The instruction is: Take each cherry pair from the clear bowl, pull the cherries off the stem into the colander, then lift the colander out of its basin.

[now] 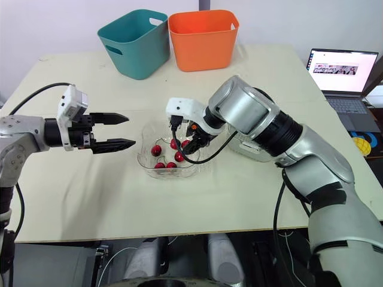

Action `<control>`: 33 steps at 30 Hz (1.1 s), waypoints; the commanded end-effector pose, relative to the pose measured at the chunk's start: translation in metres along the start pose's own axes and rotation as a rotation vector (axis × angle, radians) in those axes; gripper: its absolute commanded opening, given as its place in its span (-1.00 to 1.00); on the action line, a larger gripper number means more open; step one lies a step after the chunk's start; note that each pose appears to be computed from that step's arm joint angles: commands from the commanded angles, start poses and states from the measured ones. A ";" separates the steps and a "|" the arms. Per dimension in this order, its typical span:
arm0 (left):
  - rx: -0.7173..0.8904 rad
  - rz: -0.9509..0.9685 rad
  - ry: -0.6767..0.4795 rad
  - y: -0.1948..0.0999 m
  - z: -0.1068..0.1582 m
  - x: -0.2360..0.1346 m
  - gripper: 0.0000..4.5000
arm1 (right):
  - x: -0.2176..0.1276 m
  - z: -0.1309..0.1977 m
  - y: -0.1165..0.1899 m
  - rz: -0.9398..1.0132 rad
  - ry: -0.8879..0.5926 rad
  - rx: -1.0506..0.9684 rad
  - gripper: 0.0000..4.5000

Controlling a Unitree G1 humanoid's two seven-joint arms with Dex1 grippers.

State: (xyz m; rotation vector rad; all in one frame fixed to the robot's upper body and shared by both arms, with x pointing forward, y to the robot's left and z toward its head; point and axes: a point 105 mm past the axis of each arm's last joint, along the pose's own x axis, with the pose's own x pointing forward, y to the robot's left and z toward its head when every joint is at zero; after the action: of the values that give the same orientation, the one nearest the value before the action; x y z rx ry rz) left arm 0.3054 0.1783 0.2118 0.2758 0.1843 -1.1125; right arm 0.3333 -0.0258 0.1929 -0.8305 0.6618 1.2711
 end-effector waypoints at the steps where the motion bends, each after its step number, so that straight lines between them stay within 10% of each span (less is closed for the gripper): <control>1: 0.051 0.009 -0.006 0.001 0.006 0.000 1.00 | -0.003 0.016 0.001 0.004 -0.038 -0.029 0.43; 33: 0.067 0.069 -0.035 0.009 0.003 0.000 1.00 | 0.042 0.005 -0.012 0.094 0.136 -0.266 0.28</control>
State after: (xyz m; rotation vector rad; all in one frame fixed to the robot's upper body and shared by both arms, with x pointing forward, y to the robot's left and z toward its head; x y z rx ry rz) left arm 0.3140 0.1799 0.2061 0.2981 0.1521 -1.0684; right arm 0.3519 -0.0074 0.1517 -1.0800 0.7015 1.4059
